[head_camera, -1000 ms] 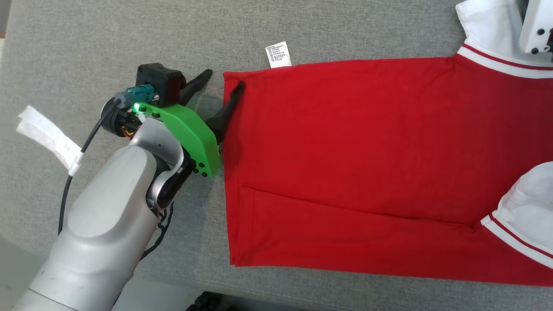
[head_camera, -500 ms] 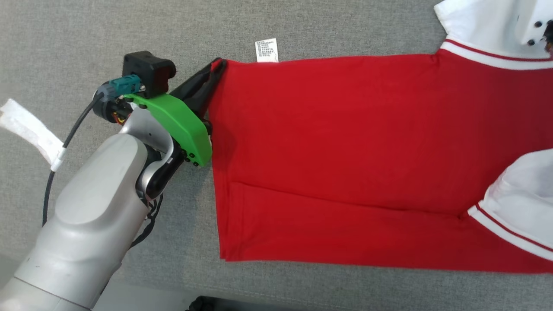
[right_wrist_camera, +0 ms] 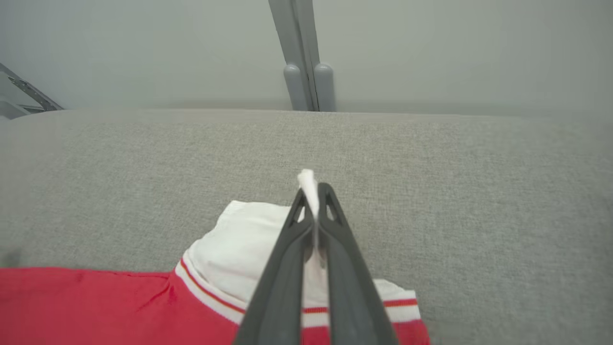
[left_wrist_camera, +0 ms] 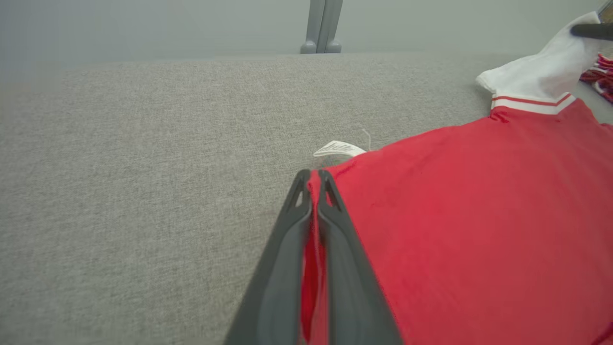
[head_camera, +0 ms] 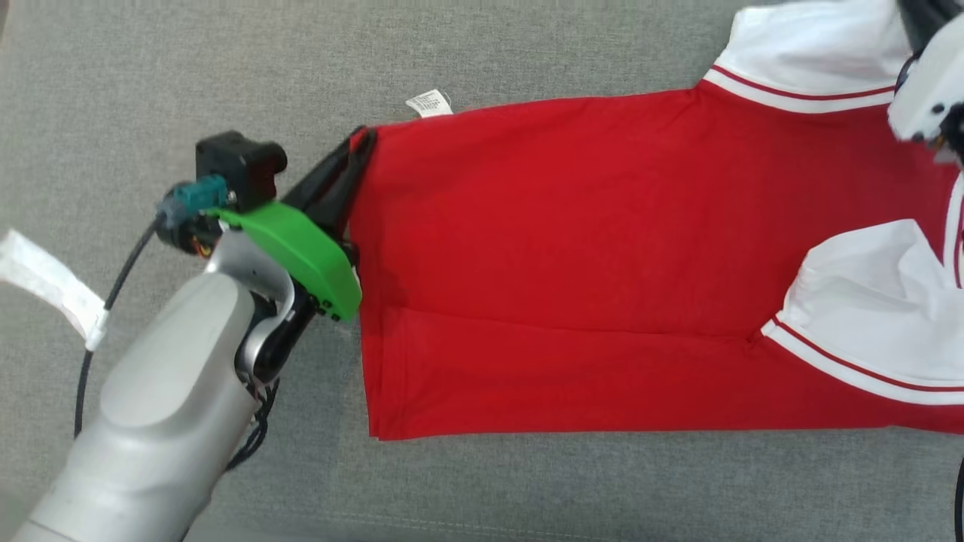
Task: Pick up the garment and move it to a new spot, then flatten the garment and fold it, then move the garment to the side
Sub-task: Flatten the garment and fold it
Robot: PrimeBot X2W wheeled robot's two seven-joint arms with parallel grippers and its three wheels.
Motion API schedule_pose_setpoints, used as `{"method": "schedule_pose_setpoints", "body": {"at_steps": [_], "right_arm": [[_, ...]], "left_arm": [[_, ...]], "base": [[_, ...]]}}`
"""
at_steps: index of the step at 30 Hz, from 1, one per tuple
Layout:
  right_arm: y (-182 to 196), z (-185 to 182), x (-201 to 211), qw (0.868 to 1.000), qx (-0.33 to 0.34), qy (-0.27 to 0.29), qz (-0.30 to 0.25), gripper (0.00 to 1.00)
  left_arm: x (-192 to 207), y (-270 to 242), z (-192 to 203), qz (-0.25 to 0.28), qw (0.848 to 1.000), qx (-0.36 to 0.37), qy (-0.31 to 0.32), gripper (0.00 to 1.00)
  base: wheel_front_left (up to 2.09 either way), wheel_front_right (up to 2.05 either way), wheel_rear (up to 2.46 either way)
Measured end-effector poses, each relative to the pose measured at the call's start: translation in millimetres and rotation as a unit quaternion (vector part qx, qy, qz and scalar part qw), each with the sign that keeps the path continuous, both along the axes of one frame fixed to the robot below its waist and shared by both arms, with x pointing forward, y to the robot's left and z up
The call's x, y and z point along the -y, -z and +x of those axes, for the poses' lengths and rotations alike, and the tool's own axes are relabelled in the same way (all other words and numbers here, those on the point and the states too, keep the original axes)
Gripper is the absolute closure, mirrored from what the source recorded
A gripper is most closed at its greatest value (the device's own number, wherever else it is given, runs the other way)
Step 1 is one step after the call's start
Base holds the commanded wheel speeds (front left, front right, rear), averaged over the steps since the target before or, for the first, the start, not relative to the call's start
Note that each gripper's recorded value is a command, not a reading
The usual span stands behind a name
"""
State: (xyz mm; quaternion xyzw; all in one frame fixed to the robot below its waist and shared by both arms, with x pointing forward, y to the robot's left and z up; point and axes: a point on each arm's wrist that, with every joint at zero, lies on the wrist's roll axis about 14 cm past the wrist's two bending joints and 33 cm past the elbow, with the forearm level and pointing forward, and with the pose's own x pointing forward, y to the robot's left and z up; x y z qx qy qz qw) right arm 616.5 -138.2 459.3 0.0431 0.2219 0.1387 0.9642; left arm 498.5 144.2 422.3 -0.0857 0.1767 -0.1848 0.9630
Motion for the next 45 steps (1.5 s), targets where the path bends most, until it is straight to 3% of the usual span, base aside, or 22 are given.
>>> {"method": "schedule_pose_setpoints", "body": {"at_steps": [13,22,28,29,30,32,33,34,35,36,40,45], "right_arm": [[-12.7,-98.9,44.9,0.998,0.003,0.039,0.040,1.00],[-22.0,-130.1,59.6,0.995,0.010,0.069,0.064,1.00],[-8.7,-141.1,60.7,0.994,-0.010,0.080,0.073,1.00],[-4.3,-143.6,60.2,0.994,-0.017,0.080,0.073,1.00],[0.3,-146.3,59.3,0.994,-0.025,0.080,0.072,1.00],[7.4,-150.2,58.9,0.994,-0.036,0.080,0.072,1.00],[11.9,-152.8,58.4,0.993,-0.045,0.079,0.069,1.00],[17.8,-157.3,56.8,0.993,-0.059,0.075,0.067,0.60],[22.0,-161.4,55.3,0.993,-0.068,0.072,0.065,0.35],[26.6,-166.1,56.8,0.992,-0.077,0.072,0.061,0.00],[46.7,-192.5,66.5,0.988,-0.138,0.061,0.020,0.00],[20.9,-189.0,92.9,0.989,-0.104,0.099,0.014,0.00]], "left_arm": [[19.1,-16.6,-56.1,-0.022,1.000,0.005,0.012,1.00],[25.1,-24.9,-76.0,-0.032,0.999,0.002,0.013,1.00],[24.6,-17.4,-83.2,-0.033,0.999,-0.013,0.007,1.00],[24.0,-14.9,-84.7,-0.032,0.999,-0.017,0.005,0.94],[23.8,-11.7,-87.4,-0.031,0.999,-0.022,0.004,0.79],[23.3,-5.8,-92.8,-0.030,0.999,-0.032,0.003,0.74],[22.3,-2.1,-95.8,-0.030,0.999,-0.038,-0.001,0.62],[22.1,1.2,-99.4,-0.028,0.999,-0.043,-0.001,0.00],[21.4,5.1,-102.9,-0.025,0.998,-0.049,-0.003,0.00],[19.6,10.4,-107.7,-0.021,0.998,-0.058,-0.008,0.00],[13.9,29.7,-133.5,-0.006,0.996,-0.091,-0.022,0.00],[1.0,4.5,-136.5,-0.017,0.997,-0.013,-0.078,0.00]], "base": [[0.00,0.00,0.00],[0.00,0.00,0.00],[0.00,0.00,0.00],[0.00,0.00,0.00],[0.00,0.00,0.00],[0.00,0.00,0.00],[0.00,0.00,0.00],[0.00,0.00,0.00],[0.00,0.00,0.00],[0.00,0.00,0.00],[0.00,0.00,0.00],[0.00,0.00,0.00]]}}
